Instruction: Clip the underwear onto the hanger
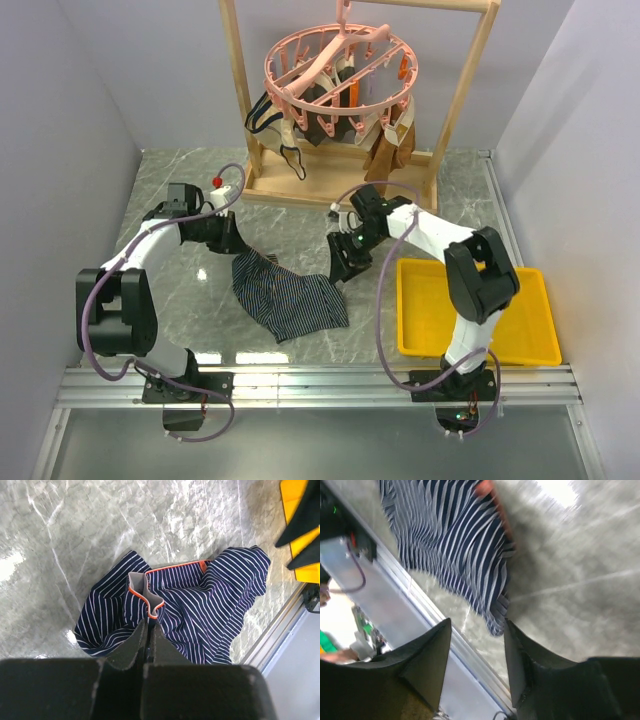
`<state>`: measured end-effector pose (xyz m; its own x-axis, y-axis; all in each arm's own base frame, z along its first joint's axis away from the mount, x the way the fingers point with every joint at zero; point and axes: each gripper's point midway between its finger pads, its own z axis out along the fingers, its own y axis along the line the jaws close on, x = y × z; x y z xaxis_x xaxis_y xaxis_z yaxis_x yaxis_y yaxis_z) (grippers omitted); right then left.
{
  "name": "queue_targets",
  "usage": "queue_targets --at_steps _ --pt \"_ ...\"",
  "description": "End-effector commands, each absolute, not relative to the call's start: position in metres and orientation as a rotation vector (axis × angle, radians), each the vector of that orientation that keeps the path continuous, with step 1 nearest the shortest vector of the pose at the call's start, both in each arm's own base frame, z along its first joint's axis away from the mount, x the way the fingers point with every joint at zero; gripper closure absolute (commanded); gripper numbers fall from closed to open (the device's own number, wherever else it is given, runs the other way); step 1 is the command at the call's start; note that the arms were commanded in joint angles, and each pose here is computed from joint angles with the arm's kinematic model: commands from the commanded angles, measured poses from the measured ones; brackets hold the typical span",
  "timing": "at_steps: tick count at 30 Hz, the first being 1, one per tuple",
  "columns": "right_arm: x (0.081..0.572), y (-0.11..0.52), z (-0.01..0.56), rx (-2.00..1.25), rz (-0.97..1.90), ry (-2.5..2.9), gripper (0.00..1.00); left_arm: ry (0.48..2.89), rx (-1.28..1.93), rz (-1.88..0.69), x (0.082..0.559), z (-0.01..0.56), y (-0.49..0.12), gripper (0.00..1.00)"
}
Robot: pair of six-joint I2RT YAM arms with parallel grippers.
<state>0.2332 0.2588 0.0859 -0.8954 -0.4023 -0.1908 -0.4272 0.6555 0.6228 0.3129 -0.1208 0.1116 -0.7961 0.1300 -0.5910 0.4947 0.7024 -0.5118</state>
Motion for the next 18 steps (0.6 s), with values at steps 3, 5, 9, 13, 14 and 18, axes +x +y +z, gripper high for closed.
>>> queue_targets --at_steps 3,5,9,13,14,18 --pt "0.280 0.277 0.079 -0.514 1.030 2.849 0.39 2.346 0.496 -0.922 0.318 0.120 -0.123 0.99" --pt "0.279 0.281 0.075 -0.492 1.063 2.881 0.37 2.341 0.505 -0.916 0.319 0.122 -0.122 1.00" --pt "0.275 0.286 0.057 -0.486 1.115 2.950 0.39 2.326 0.513 -0.906 0.325 0.128 -0.122 0.99" --pt "0.267 0.293 0.053 -0.504 1.200 2.976 0.44 2.316 0.513 -0.906 0.330 0.133 -0.123 0.99" --pt "0.266 0.294 0.053 -0.502 1.224 2.981 0.47 2.316 0.512 -0.904 0.331 0.133 -0.123 0.99" --pt "0.273 0.307 0.085 -0.566 1.347 2.859 0.89 2.285 0.524 -0.868 0.344 0.148 -0.120 1.00"
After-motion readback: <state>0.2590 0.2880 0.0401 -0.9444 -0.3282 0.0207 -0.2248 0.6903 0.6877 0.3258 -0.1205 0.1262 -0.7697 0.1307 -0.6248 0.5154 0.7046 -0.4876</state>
